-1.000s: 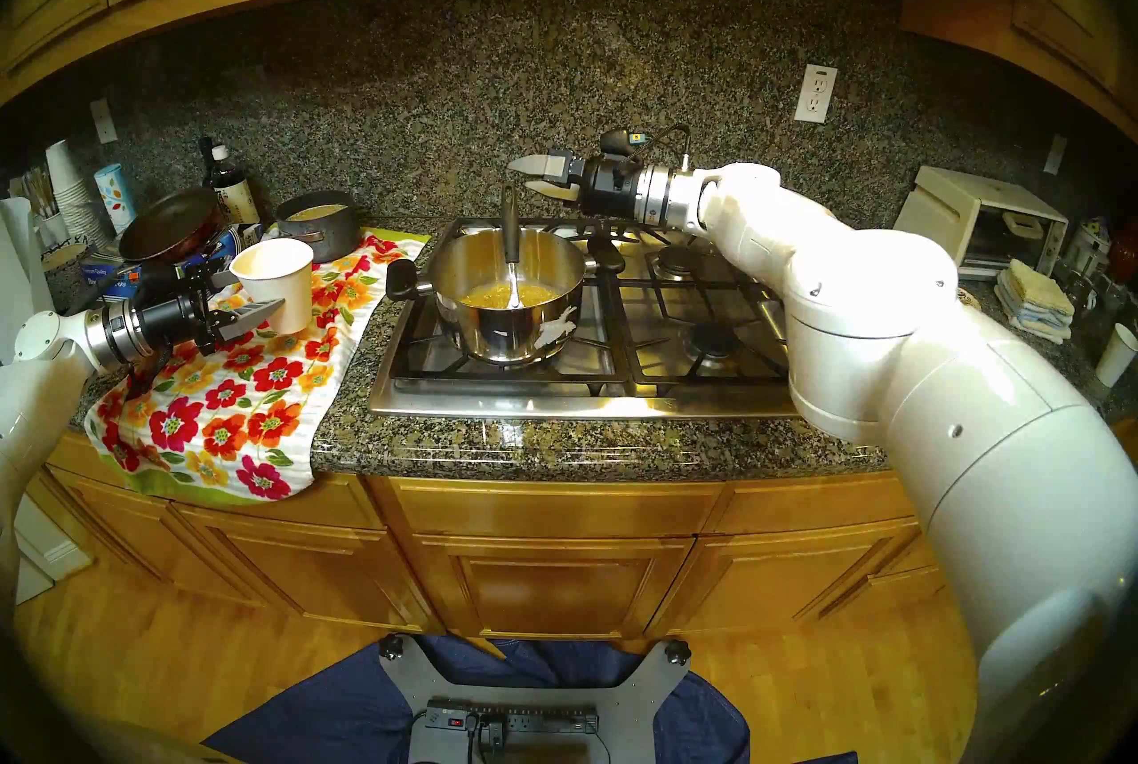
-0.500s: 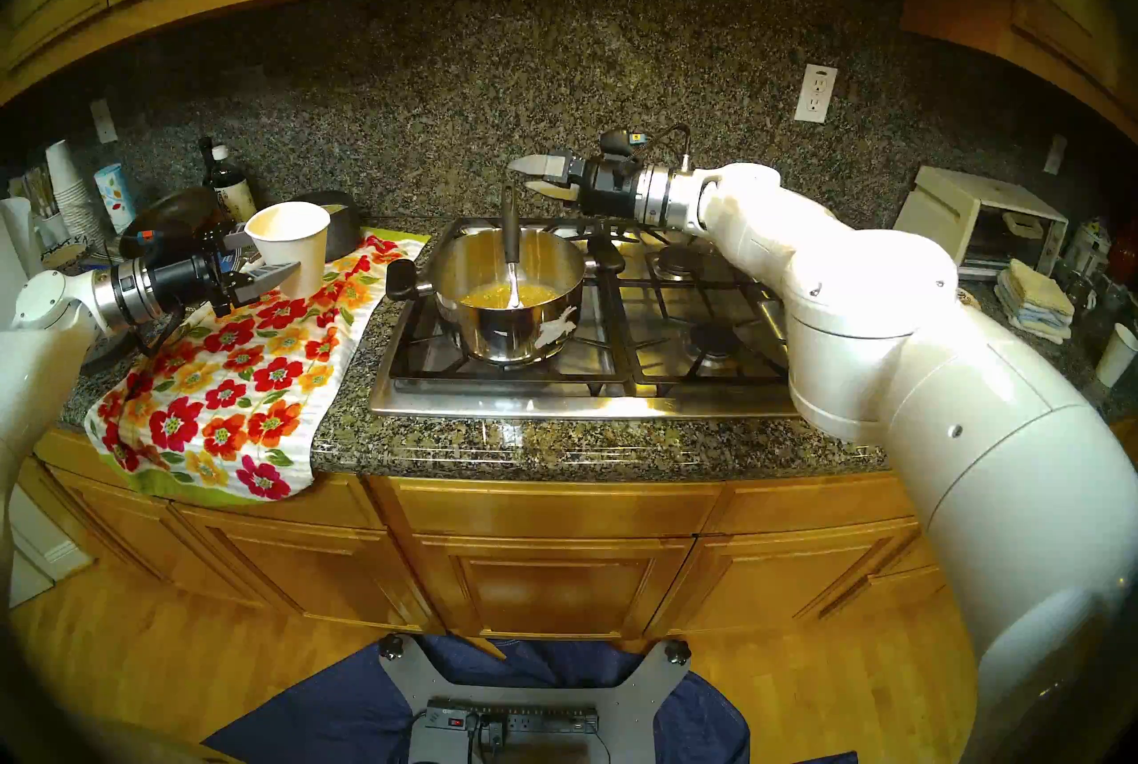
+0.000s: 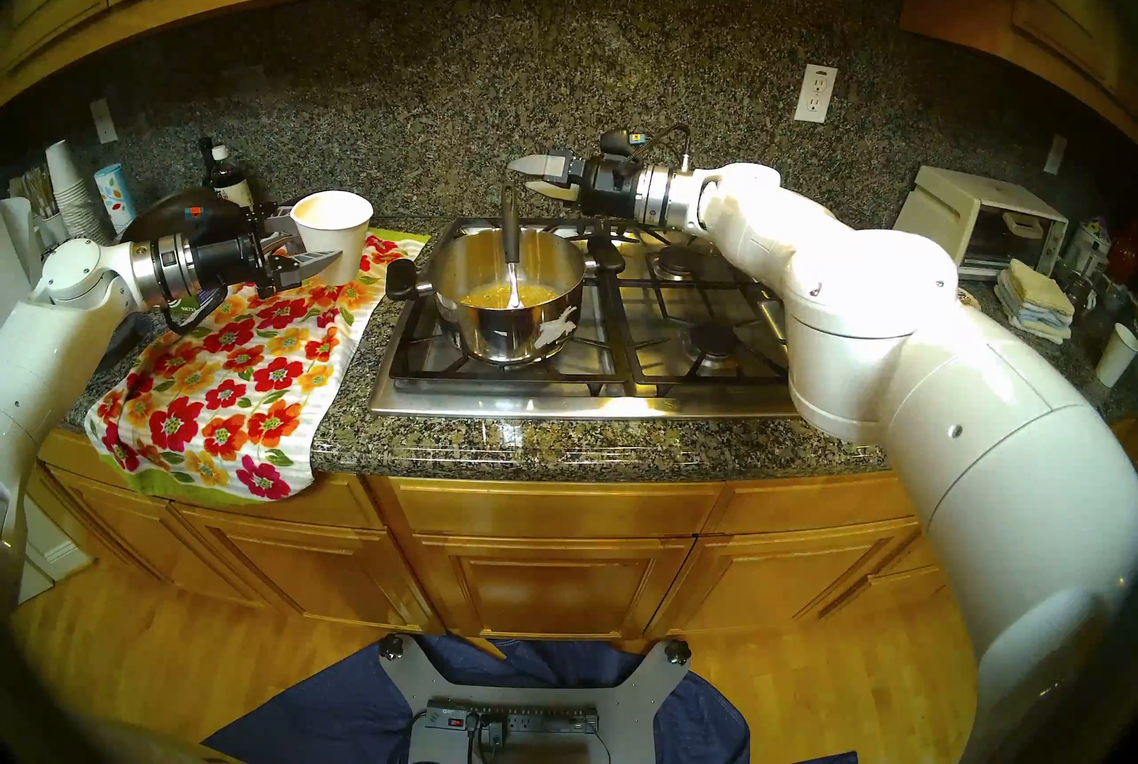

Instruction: Pour oats into pot and stir with a spoon

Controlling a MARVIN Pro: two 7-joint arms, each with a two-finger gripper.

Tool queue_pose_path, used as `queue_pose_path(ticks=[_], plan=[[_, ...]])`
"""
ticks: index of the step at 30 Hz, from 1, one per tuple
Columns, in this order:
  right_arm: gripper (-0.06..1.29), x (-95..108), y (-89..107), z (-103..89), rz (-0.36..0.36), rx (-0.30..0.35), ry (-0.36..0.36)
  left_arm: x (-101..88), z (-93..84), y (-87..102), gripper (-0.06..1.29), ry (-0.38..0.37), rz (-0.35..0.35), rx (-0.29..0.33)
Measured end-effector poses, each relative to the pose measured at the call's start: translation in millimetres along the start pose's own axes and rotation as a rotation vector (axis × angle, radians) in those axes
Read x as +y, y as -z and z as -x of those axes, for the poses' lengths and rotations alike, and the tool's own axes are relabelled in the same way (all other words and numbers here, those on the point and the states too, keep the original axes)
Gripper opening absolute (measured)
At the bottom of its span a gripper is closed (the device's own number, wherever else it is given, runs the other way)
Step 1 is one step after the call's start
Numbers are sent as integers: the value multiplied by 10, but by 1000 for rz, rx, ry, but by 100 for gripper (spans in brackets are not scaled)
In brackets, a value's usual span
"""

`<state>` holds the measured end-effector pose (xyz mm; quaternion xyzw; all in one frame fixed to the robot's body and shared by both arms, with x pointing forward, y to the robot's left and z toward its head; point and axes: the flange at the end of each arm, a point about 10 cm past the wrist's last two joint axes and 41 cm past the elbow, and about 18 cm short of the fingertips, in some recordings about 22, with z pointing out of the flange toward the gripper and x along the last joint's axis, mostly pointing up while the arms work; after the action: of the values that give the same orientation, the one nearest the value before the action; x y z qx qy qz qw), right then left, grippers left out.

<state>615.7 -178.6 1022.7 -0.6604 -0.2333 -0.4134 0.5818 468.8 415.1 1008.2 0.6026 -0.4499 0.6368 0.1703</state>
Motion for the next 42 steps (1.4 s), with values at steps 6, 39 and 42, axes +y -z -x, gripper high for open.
queue_pose_path(ticks=[6,39,42], plan=[[123,0,0,0,0,0,0,26,-67,-222,100,-16,20,-16],[123,0,0,1,0,0,0,127,-484,-904,99,-259,88,-80],[123,0,0,1,0,0,0,144,-548,-945,99,-308,89,-87]])
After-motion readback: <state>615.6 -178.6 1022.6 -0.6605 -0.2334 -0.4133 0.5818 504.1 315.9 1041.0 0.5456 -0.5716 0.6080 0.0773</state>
